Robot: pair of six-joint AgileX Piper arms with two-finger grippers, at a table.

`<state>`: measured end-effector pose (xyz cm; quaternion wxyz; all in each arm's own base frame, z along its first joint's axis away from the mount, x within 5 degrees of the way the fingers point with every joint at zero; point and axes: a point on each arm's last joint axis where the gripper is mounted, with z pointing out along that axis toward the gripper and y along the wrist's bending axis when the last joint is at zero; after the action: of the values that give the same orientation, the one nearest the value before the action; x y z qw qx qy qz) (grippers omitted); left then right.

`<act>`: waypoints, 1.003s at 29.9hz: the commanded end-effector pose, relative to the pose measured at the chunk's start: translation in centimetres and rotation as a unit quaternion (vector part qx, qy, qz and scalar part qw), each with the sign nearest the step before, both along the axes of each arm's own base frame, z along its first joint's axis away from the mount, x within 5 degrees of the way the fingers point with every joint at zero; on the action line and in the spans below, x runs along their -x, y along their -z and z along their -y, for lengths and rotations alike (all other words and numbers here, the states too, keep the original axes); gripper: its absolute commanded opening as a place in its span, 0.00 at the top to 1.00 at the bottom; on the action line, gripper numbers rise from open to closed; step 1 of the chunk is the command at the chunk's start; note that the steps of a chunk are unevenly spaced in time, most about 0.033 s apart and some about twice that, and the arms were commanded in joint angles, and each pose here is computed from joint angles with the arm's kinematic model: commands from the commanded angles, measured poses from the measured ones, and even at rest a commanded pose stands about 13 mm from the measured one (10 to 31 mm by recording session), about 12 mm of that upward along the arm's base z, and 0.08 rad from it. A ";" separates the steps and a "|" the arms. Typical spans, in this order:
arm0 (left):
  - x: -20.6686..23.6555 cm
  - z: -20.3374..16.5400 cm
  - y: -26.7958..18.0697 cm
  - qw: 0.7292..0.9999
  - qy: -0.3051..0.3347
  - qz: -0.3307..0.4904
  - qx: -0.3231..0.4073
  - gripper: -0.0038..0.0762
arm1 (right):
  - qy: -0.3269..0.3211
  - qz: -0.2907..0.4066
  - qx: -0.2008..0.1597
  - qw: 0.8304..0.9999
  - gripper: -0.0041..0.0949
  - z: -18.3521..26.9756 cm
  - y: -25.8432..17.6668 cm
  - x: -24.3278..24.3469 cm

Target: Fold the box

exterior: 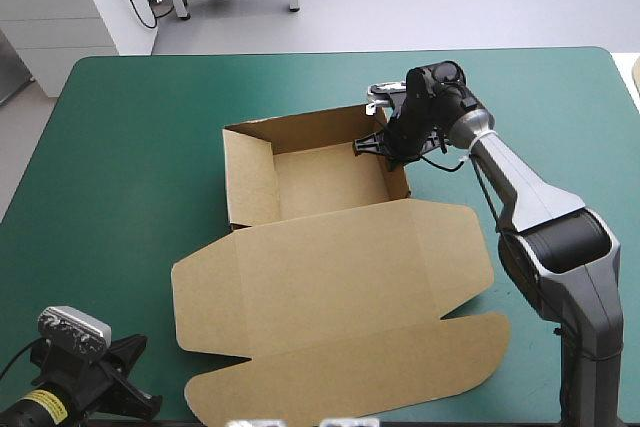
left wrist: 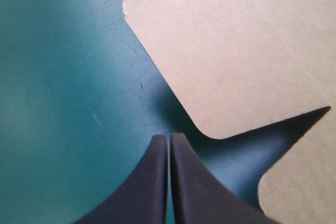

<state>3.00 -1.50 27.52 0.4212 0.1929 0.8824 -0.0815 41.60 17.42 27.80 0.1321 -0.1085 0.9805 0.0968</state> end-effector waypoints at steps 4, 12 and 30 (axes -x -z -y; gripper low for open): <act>-0.3 0.2 -1.2 0.999 0.002 0.032 0.019 0.96 | 0.025 0.066 0.018 0.997 0.98 3.4 -4.9 0.5; -0.3 0.2 -1.2 0.999 0.002 0.032 0.019 0.96 | 0.119 0.125 0.040 0.984 0.98 14.6 -9.7 0.9; -0.3 0.2 -1.2 0.999 0.002 0.032 0.019 0.96 | 0.385 0.102 0.114 0.910 0.92 36.7 -10.2 7.3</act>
<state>3.01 -1.52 27.55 0.4225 0.1926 0.8818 -0.0827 36.34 -18.84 35.58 0.2231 0.2341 0.9441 -0.0644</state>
